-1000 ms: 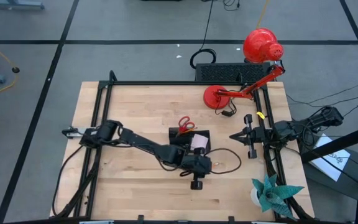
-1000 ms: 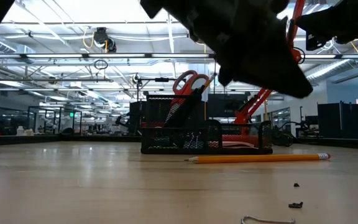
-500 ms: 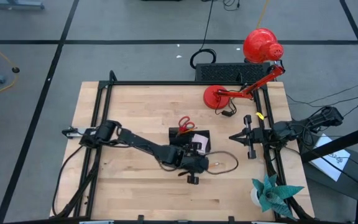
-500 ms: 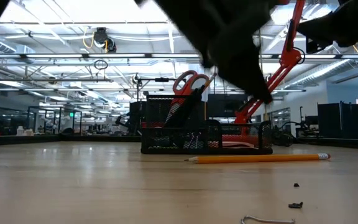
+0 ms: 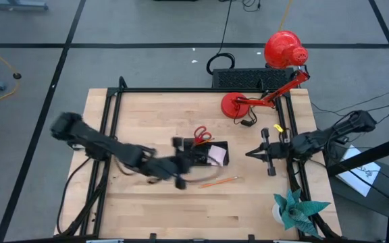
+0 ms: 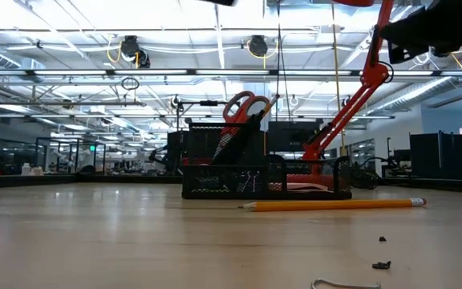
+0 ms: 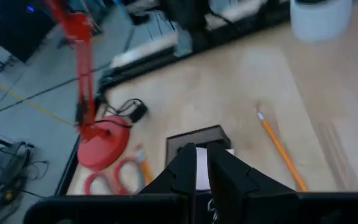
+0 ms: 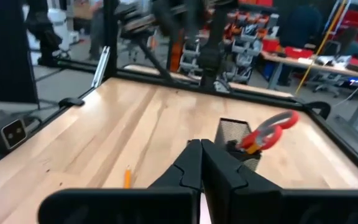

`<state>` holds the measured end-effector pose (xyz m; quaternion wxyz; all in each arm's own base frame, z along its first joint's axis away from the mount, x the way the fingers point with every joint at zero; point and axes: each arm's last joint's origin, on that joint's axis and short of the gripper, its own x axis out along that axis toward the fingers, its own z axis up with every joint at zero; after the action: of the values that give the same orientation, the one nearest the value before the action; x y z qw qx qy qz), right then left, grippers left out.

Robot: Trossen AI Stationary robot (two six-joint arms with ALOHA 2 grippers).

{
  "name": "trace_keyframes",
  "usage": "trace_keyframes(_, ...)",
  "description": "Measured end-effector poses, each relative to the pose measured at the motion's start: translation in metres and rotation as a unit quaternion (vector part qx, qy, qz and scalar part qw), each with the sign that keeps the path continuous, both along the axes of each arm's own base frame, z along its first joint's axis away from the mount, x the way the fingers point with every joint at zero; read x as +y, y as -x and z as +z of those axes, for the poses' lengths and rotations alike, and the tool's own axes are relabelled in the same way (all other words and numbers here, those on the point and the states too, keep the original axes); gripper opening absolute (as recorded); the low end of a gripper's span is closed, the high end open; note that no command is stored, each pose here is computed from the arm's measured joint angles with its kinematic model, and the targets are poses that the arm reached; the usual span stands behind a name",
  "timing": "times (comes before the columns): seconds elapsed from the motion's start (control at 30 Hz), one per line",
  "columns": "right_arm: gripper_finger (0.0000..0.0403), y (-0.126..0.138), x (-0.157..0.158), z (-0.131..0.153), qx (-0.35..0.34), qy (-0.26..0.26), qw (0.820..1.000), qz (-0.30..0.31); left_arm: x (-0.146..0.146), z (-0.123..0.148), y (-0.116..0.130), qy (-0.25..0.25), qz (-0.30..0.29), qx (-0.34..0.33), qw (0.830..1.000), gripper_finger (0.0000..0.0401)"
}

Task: Pick and place office supplies into organizer
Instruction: Put the pencil into the desk organizer

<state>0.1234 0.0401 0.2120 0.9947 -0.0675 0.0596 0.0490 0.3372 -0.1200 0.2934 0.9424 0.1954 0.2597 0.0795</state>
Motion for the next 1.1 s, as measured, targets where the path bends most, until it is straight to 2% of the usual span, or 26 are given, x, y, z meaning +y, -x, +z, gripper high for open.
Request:
trace_keyframes(0.13,0.0000,-0.011,0.007,0.009,0.020,0.010,1.000,0.010,0.018,-0.014,0.051,0.040,-0.006,-0.098,0.994,0.0047)
trace_keyframes(0.3,0.0000,-0.031,0.019,0.027,0.041,0.005,0.999,0.016,0.036,-0.053,0.099,0.080,-0.006,-0.155,0.985,0.0047)
trace_keyframes(0.47,0.0026,-0.064,0.038,0.046,0.067,0.019,0.997,0.024,0.045,-0.089,0.125,0.130,0.006,-0.174,0.976,0.0047)
trace_keyframes(0.63,0.0078,-0.099,0.054,0.044,0.150,0.042,0.988,0.022,0.047,-0.112,0.140,0.157,0.003,-0.180,0.971,0.0047)
trace_keyframes(0.73,0.0111,-0.114,0.062,0.041,0.237,0.032,0.971,0.002,0.045,-0.120,0.146,0.164,-0.004,-0.178,0.970,0.0047)
trace_keyframes(0.87,0.0148,-0.125,0.077,0.033,0.365,0.036,0.930,-0.025,0.041,-0.123,0.149,0.162,-0.017,-0.171,0.972,0.0047)
trace_keyframes(0.97,0.0172,-0.132,0.091,0.028,0.409,0.043,0.911,-0.031,0.039,-0.123,0.150,0.158,-0.026,-0.169,0.972,0.0047)
trace_keyframes(1.1,0.0192,-0.137,0.107,0.019,0.444,0.032,0.895,-0.001,0.037,-0.122,0.151,0.158,-0.030,-0.169,0.972,0.0047)
